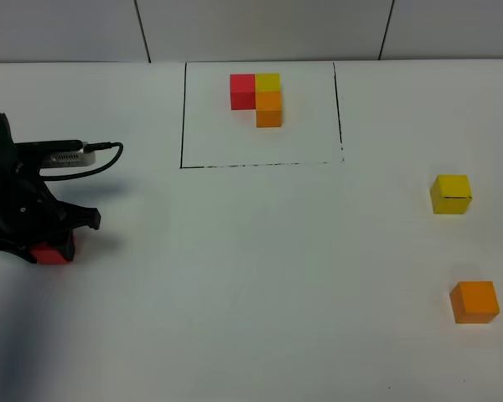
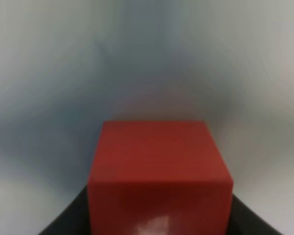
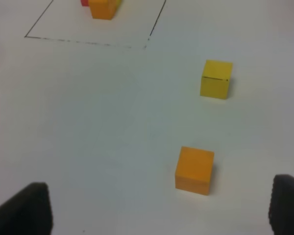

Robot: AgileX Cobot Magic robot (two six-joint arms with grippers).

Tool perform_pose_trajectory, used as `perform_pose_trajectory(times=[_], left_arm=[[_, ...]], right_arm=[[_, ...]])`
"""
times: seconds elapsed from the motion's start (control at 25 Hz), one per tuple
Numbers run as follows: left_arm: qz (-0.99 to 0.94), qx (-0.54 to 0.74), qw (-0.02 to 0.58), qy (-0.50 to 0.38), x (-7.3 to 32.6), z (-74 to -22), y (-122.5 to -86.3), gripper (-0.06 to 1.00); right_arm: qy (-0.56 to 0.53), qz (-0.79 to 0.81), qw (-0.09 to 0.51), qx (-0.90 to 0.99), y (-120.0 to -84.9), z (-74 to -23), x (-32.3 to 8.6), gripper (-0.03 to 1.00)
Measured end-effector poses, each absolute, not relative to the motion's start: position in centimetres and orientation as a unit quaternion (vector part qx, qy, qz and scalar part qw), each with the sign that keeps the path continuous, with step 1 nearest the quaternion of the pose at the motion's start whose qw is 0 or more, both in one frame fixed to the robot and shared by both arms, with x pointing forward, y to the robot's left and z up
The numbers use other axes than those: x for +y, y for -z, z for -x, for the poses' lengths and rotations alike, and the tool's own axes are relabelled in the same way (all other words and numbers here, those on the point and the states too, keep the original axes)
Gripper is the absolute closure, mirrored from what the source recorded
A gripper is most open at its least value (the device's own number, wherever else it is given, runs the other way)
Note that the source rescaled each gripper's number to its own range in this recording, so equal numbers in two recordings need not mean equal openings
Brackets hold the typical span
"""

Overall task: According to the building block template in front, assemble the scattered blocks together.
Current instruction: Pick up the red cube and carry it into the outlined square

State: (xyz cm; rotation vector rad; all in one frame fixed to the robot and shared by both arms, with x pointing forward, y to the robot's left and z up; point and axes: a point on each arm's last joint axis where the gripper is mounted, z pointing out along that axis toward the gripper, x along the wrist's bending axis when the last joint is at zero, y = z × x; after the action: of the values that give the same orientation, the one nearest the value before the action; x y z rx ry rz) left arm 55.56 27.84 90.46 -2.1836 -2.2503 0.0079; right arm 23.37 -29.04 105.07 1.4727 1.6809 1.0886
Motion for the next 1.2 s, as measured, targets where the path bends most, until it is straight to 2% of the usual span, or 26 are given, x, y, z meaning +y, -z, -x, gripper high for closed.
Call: perform_pose_trajectory(times=[0.16,0.28,0.52,0.76,1.0,1.2], left_arm=[[0.717,-0.697,-0.007,0.006,27.6,-57.0,-92.6,0.94],[0.772,-0.634,-0.027,0.026,25.9,-58.3,-94.2,0.94],[0.911,-0.407,-0.048,0.052,18.3,-59.8,-96.8,0.94],[0.967,-0.254,-0.007,0.025,11.9,-61.7,-96.3,0.94],[0.993,-0.101,0.060,0.026,7.9,-62.9,-94.9,0.94],[0.996,-0.058,0.056,0.034,6.3,-64.0,-94.1,0.94]], right_arm=[[-0.415,-0.561,0.322,0.640,-105.1,-23.4,-29.0,0.18],[-0.415,-0.561,0.322,0.640,-105.1,-23.4,-29.0,0.18],[-0.415,-0.561,0.322,0.640,-105.1,-23.4,-29.0,0.18],[-0.415,-0.561,0.322,0.640,-105.1,-23.4,-29.0,0.18],[-0.415,-0.561,0.322,0.640,-105.1,-23.4,-29.0,0.18],[-0.415,-0.561,0.322,0.640,-105.1,-23.4,-29.0,0.18]])
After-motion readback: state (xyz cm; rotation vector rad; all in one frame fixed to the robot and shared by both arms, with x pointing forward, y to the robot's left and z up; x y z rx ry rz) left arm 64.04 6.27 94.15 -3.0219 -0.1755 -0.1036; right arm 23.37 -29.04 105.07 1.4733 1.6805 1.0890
